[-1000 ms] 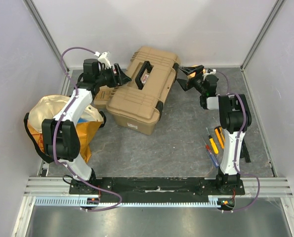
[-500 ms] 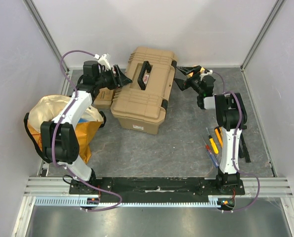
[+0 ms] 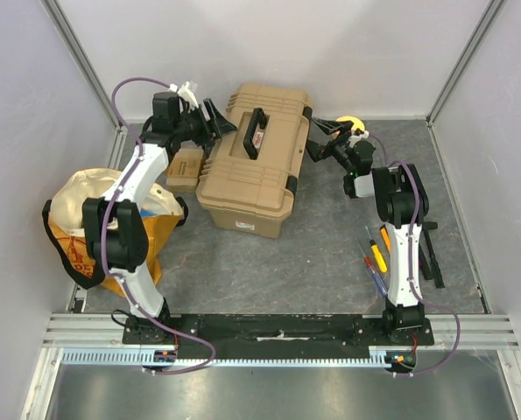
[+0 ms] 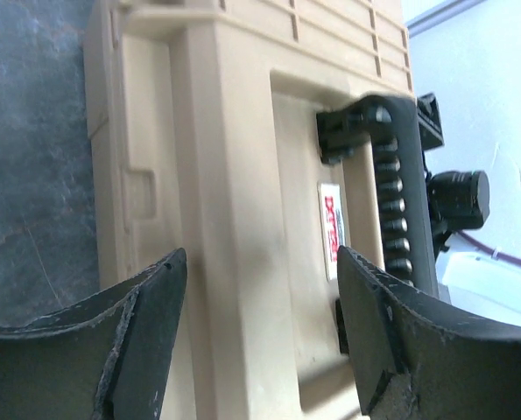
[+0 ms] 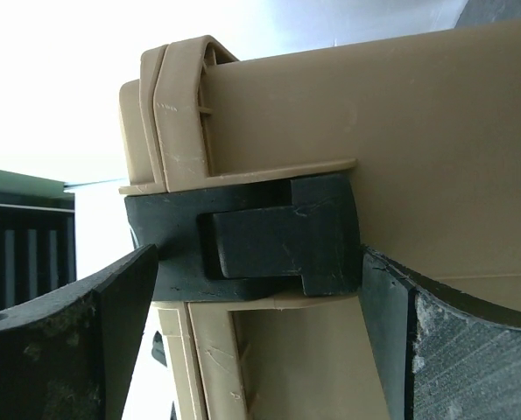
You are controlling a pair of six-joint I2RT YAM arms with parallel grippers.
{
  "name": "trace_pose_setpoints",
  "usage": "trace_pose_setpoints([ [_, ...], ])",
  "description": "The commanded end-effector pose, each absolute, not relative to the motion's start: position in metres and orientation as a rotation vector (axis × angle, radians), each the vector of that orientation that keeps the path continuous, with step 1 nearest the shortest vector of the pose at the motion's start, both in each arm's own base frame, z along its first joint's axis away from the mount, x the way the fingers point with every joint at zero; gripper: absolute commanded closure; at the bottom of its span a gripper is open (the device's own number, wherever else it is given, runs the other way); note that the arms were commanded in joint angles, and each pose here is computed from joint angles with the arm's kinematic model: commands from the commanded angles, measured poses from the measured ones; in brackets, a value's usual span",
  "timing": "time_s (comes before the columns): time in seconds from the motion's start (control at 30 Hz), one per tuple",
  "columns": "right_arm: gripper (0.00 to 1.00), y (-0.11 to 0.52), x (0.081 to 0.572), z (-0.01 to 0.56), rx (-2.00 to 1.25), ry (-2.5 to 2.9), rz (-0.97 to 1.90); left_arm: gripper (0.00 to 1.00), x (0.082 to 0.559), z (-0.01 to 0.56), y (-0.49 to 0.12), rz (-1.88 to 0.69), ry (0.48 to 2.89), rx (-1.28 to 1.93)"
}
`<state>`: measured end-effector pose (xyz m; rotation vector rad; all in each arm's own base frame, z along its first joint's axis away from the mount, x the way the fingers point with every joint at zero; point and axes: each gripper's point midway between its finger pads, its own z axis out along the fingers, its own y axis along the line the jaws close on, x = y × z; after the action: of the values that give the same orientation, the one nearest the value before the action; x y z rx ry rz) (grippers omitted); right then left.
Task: Pack the tool kit
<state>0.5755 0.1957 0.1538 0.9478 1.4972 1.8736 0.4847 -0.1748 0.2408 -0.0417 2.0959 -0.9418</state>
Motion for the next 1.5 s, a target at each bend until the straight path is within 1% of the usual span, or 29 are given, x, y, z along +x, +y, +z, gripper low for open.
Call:
trace_pose_setpoints([
  [0.0,0.02,0.212,0.542,0.247,0.591,1.21,2.118,0.25,0.515,0.272,-0.179,-0.998,1.98,-0.013],
  [0.17,0.02,0.209,0.534,0.256,0.507,1.149,2.125,0.23,0.534,0.261,-0.183,-0.996,1.973,0.043],
  [0.2,0.04,0.211,0.533,0.255,0.498,1.154,2.113,0.23,0.533,0.256,-0.186,-1.005,1.988,0.057],
  [0.27,0.1,0.211,0.534,0.254,0.497,1.154,2.101,0.23,0.531,0.245,-0.189,-1.029,2.012,0.086],
  [0.37,0.28,0.209,0.538,0.245,0.533,1.168,2.079,0.23,0.525,0.234,-0.194,-1.055,2.029,0.142],
  [0.4,0.33,0.208,0.539,0.242,0.56,1.173,2.075,0.23,0.524,0.232,-0.194,-1.058,2.037,0.149],
  [0.47,0.39,0.206,0.542,0.236,0.591,1.186,2.051,0.23,0.522,0.225,-0.195,-1.058,2.059,0.158],
  [0.57,0.43,0.207,0.545,0.229,0.609,1.221,2.001,0.24,0.518,0.216,-0.193,-1.054,2.087,0.163],
  [0.67,0.48,0.208,0.548,0.232,0.605,1.249,1.951,0.24,0.517,0.207,-0.192,-1.04,2.111,0.161],
  [0.7,0.52,0.208,0.55,0.23,0.609,1.272,1.925,0.24,0.516,0.206,-0.191,-1.035,2.115,0.162],
  [0.8,0.56,0.21,0.553,0.228,0.605,1.325,1.855,0.24,0.515,0.202,-0.191,-1.034,2.128,0.16],
  [1.03,0.64,0.212,0.563,0.207,0.618,1.496,1.676,0.26,0.517,0.196,-0.188,-1.006,2.146,0.134],
  [1.23,0.66,0.215,0.564,0.183,0.629,1.636,1.592,0.29,0.519,0.191,-0.179,-0.937,2.177,0.089],
  [1.37,0.65,0.21,0.565,0.174,0.613,1.737,1.443,0.3,0.52,0.188,-0.174,-0.908,2.19,0.065],
  [1.4,0.64,0.208,0.565,0.172,0.602,1.76,1.4,0.3,0.52,0.187,-0.173,-0.9,2.193,0.059],
  [1.47,0.57,0.206,0.564,0.176,0.554,1.769,1.356,0.31,0.52,0.187,-0.171,-0.887,2.193,0.052],
])
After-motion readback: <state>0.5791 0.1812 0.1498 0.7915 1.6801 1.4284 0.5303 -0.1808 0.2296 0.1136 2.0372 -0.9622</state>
